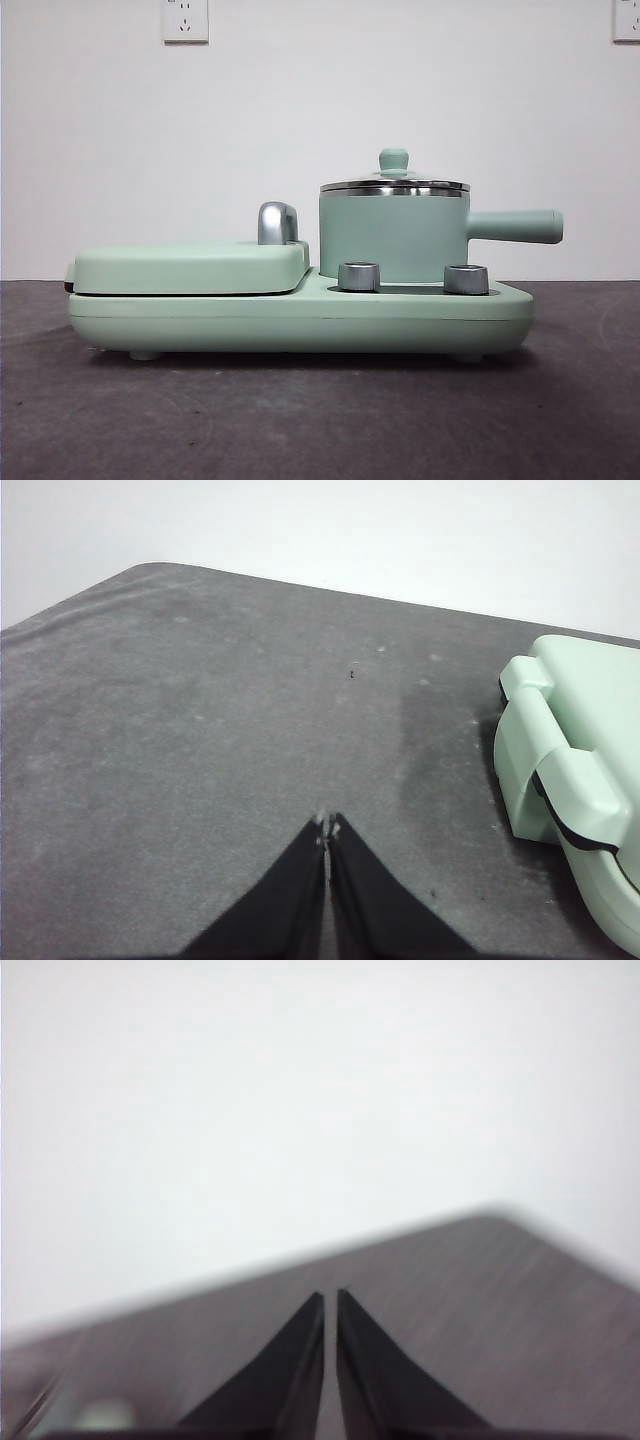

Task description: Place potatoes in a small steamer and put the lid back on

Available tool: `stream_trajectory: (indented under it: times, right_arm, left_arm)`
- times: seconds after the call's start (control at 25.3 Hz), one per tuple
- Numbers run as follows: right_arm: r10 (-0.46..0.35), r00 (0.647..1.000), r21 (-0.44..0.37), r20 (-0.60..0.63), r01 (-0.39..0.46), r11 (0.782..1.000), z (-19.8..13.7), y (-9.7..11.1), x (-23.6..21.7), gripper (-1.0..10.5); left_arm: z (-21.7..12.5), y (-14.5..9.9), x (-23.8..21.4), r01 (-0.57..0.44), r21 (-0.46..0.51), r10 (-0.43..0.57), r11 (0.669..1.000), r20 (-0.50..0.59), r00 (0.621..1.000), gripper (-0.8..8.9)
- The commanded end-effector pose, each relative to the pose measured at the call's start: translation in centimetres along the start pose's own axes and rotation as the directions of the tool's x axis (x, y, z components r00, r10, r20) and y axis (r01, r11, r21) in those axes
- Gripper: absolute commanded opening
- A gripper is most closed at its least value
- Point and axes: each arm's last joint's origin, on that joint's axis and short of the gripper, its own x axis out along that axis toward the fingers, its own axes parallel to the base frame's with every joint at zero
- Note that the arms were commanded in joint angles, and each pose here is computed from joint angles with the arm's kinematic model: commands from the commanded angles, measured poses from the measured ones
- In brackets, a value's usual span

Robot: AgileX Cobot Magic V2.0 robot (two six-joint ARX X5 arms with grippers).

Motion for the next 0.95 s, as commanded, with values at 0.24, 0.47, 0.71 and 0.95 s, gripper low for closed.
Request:
stream_trajectory:
  times: [0.24, 0.47, 0.71, 0.95]
  right_arm:
    - [-0.167, 0.973, 0.007, 0.161, 0.168, 0.986, -2.8, -1.8, -1.4, 0.2]
    - [-0.135, 0.989, -0.037, 0.058, 0.138, 0.99, -4.9, -2.2, -1.1, 0.2]
    - [-0.06, 0.996, -0.062, -0.064, 0.056, 0.997, -7.7, -2.4, -0.9, 0.2]
    - [0.008, 0.96, -0.121, -0.279, -0.043, 0.992, -9.6, -2.6, -1.3, 0.2]
  left_arm:
    - [-0.5, 0.1, 0.2, -0.001, 0.008, 0.001, 1.0, -0.009, 1.0, 0.06]
    - [-0.5, 0.1, 0.2, -0.001, 0.008, 0.001, 1.0, -0.01, 1.0, 0.06]
    - [-0.5, 0.1, 0.2, -0.001, 0.008, 0.001, 1.0, -0.009, 1.0, 0.06]
    - [-0.5, 0.1, 0.2, -0.001, 0.008, 0.001, 1.0, -0.009, 1.0, 0.06]
